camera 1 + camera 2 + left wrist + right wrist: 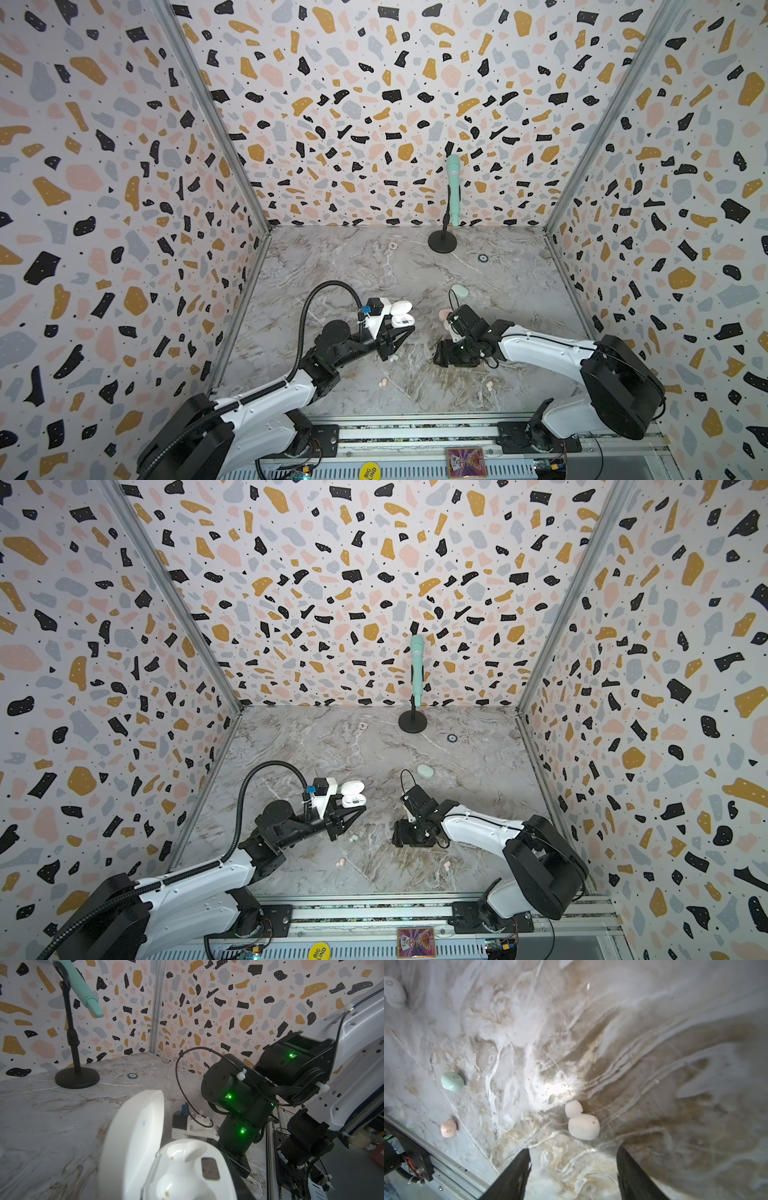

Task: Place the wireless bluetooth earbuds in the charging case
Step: 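Lower the open right gripper over the pair of white earbuds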

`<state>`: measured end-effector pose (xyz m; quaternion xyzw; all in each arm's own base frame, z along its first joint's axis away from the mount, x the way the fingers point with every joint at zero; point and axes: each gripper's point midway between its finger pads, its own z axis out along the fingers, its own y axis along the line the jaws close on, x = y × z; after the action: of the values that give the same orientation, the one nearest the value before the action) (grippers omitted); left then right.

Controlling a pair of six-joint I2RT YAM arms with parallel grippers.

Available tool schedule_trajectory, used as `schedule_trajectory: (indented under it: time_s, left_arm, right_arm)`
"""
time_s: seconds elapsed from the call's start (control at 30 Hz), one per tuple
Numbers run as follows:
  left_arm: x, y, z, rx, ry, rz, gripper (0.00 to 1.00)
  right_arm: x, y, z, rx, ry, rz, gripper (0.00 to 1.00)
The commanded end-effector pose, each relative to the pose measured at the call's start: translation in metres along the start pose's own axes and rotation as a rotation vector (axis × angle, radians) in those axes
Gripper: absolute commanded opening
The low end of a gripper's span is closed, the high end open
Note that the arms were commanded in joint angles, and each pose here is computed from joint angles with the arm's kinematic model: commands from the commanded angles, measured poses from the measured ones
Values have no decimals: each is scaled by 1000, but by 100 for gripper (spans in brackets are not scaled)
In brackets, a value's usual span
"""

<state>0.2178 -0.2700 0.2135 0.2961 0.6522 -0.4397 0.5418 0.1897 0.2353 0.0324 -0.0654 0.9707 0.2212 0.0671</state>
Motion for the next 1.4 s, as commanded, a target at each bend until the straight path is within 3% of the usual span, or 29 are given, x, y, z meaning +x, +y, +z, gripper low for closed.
schedule_trajectory:
  time_s: [0.0, 0.2, 0.37, 0.5, 0.83, 1.17, 1.37]
  left_arm:
    - [-15, 7, -10, -46, -67, -17, 14]
    - [-18, 13, -23, -91, -89, -29, 14]
    - [-20, 17, -28, -114, -100, -26, 14]
    - [-21, 19, -28, -118, -104, -27, 14]
    - [-21, 21, -30, -122, -111, -31, 14]
    - [-21, 22, -31, -131, -110, -40, 14]
    - [-21, 24, -30, -133, -110, -44, 14]
  right_arm:
    - [-1, 3, 6, -14, 5, 21, 65]
    - [-10, 35, 7, -158, 16, 31, 60]
    - [-39, 80, -19, -290, -70, -17, 60]
    - [-46, 91, -24, -318, -74, -42, 61]
    - [-28, 25, -6, 77, -22, -119, 58]
    - [-18, 24, 16, 262, 11, -242, 50]
    - [-19, -2, 14, 413, -4, -256, 46]
